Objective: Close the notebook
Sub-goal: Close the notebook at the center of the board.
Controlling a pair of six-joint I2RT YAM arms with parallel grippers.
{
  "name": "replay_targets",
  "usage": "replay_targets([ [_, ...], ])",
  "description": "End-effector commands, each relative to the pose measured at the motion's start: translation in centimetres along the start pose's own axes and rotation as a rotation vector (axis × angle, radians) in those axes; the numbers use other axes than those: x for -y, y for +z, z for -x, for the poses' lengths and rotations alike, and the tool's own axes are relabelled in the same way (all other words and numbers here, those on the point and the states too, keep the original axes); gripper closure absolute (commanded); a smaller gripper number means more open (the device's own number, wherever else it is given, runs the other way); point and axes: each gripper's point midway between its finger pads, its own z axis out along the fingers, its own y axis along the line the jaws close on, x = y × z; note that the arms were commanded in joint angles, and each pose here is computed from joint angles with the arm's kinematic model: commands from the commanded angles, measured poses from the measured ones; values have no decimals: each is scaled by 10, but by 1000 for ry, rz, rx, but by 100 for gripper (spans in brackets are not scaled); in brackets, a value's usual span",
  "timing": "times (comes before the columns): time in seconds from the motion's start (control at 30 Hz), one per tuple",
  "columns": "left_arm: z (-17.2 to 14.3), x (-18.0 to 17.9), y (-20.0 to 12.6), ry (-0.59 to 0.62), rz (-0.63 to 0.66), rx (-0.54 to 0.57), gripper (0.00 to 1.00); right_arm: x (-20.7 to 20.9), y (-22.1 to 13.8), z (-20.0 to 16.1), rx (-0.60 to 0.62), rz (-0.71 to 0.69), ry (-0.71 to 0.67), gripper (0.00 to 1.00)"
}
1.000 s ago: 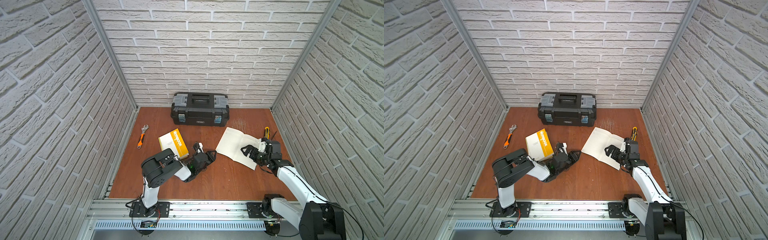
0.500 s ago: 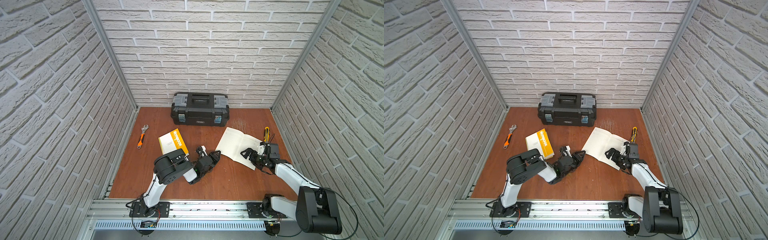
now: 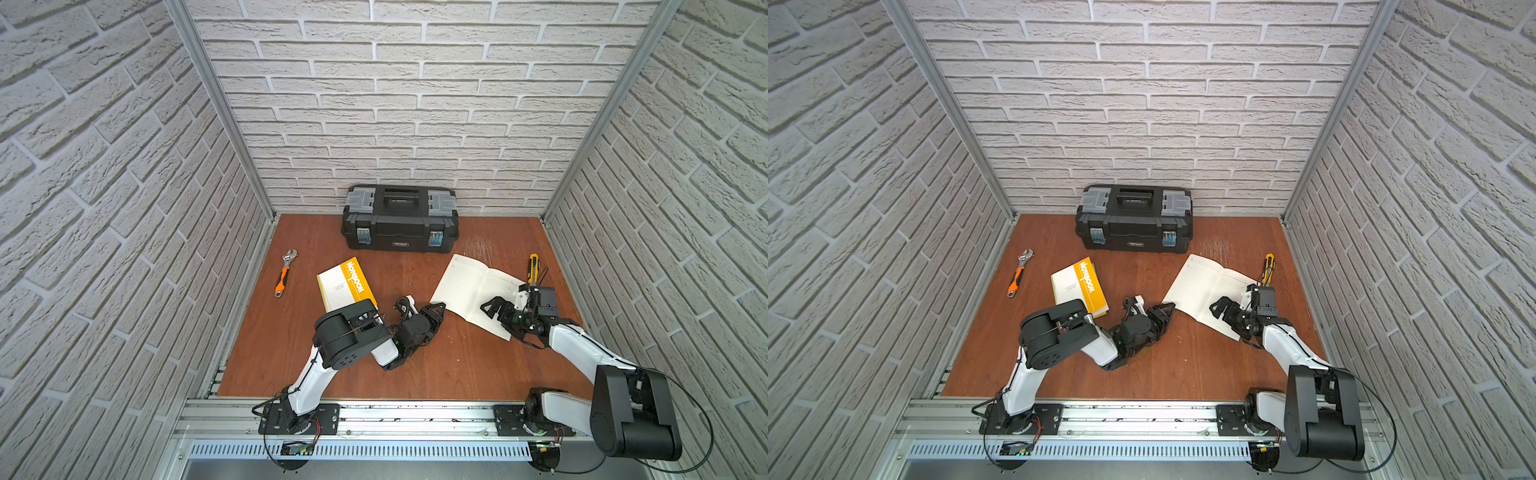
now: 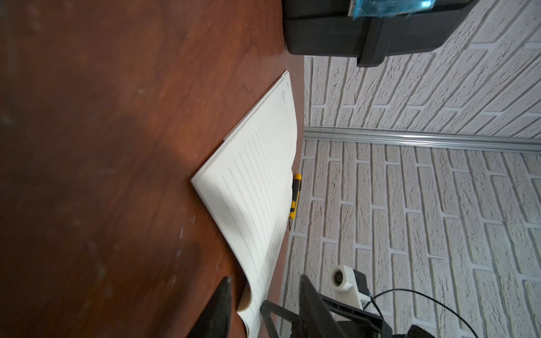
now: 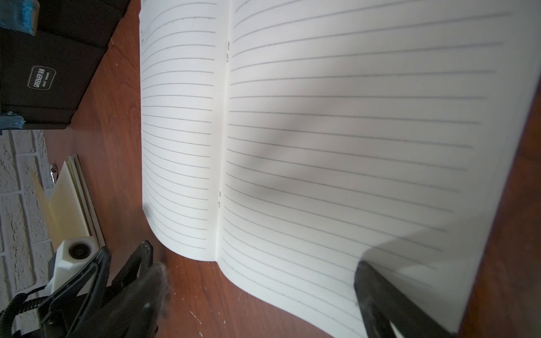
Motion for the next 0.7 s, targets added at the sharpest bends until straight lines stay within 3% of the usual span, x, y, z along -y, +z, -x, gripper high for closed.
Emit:
replay_targets([
  [0.0, -3, 12, 3, -60, -58, 1, 62, -2, 0, 4, 15, 19, -22, 0],
  [0.43, 1, 4, 21, -70, -61, 9, 62, -3, 1, 2, -3, 21, -38, 0],
  [0.57, 1, 5, 25, -61, -62, 4, 72, -3, 1, 2, -6, 19, -42, 0],
  [0.67, 2, 4, 27, -54, -58, 1, 72, -2, 2, 1, -10, 21, -40, 0],
])
